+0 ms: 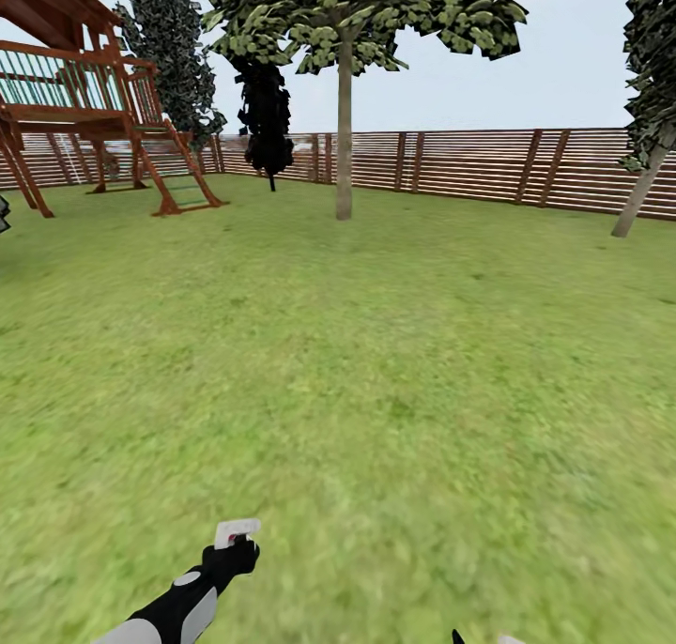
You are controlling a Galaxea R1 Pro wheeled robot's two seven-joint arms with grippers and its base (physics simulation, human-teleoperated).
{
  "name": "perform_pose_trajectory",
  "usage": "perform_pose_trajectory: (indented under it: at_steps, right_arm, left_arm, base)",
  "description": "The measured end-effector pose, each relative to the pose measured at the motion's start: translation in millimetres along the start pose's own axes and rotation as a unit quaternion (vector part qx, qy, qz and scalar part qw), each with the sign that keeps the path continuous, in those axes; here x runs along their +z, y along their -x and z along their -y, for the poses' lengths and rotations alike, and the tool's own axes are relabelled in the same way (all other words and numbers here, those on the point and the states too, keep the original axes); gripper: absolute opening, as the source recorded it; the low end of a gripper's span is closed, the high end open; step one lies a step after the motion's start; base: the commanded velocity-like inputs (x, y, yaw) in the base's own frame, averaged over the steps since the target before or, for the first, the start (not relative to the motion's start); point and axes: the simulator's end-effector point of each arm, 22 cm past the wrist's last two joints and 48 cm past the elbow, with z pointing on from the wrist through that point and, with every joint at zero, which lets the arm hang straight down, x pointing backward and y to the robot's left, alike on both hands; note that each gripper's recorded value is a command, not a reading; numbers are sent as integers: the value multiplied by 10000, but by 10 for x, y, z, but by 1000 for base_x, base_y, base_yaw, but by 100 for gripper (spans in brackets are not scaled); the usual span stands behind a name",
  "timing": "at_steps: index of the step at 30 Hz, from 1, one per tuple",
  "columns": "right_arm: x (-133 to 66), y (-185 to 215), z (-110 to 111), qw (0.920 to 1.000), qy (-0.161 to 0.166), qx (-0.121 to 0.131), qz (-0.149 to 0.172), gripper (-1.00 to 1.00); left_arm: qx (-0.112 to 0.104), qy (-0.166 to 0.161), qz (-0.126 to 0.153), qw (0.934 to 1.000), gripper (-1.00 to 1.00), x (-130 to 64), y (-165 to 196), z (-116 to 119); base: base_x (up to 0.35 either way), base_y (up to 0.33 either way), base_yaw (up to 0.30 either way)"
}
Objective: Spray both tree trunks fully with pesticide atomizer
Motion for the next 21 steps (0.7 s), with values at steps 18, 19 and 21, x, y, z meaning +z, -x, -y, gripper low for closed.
perform_pose_trajectory:
  at_steps: [18,19,21]
  right_arm:
    - [0,0,0,10000,1,0,0,100]
    - [0,0,0,10000,0,0,0,100]
    - [0,0,0,10000,0,0,0,100]
  left_arm:
    - [0,0,0,10000,-100,0,0,0]
    - [0,-1,0,10000,-100,0,0,1]
    - [0,0,0,10000,-100,0,0,0]
  base:
    - [337,0,0]
    - [337,0,0]
    - [337,0,0]
